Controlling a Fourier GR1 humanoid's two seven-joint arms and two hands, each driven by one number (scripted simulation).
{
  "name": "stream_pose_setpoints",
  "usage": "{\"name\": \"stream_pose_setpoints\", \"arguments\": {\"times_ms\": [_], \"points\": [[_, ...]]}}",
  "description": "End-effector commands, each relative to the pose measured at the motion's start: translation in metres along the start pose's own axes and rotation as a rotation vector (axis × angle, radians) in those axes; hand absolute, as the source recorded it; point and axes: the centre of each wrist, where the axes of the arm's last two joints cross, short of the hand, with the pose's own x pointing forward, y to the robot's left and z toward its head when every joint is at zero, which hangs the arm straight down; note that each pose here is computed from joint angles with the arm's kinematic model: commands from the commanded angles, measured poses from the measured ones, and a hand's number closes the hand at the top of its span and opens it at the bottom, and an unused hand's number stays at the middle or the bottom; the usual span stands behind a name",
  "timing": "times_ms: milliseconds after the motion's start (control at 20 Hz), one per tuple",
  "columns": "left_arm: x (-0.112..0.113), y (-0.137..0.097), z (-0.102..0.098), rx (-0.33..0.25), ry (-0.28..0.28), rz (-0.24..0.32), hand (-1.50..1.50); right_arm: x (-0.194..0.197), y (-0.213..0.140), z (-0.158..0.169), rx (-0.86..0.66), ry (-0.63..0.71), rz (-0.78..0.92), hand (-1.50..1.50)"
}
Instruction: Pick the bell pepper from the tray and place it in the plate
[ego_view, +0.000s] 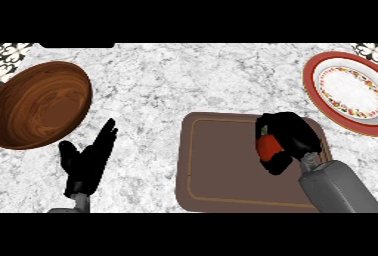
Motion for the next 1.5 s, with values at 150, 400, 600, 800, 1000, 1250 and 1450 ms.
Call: {"name": "stream_pose_setpoints", "arguments": {"times_ms": [150,400,600,800,1000,1250,1450], "points": [[-0.014,0.009,0.008,0.032,0.078,0.015,0.0,0.004,-0.013,0.043,-0.252,-0.169,-0.11,1.5],[-0.015,0.013,0.009,0.05,0.064,0.037,0.0,0.007,0.02,0.117,-0.362,-0.307,-0.22,1.5],[-0.014,0.011,0.014,0.03,0.079,0.015,0.0,-0.015,0.006,0.155,-0.521,-0.267,-0.265,1.5],[-0.02,0.007,0.016,0.016,0.073,0.028,0.0,-0.034,-0.013,0.164,-0.624,-0.172,-0.415,1.5],[-0.026,0.01,0.015,0.012,0.064,0.007,0.0,-0.051,-0.007,0.159,-0.705,-0.089,-0.549,1.5],[-0.028,-0.001,0.007,-0.005,0.072,0.014,0.0,-0.104,-0.03,0.144,-0.76,-0.064,-0.711,1.5],[-0.01,-0.008,-0.002,-0.007,0.062,-0.006,0.0,-0.14,-0.049,0.114,-0.842,-0.013,-0.677,1.5]]}}
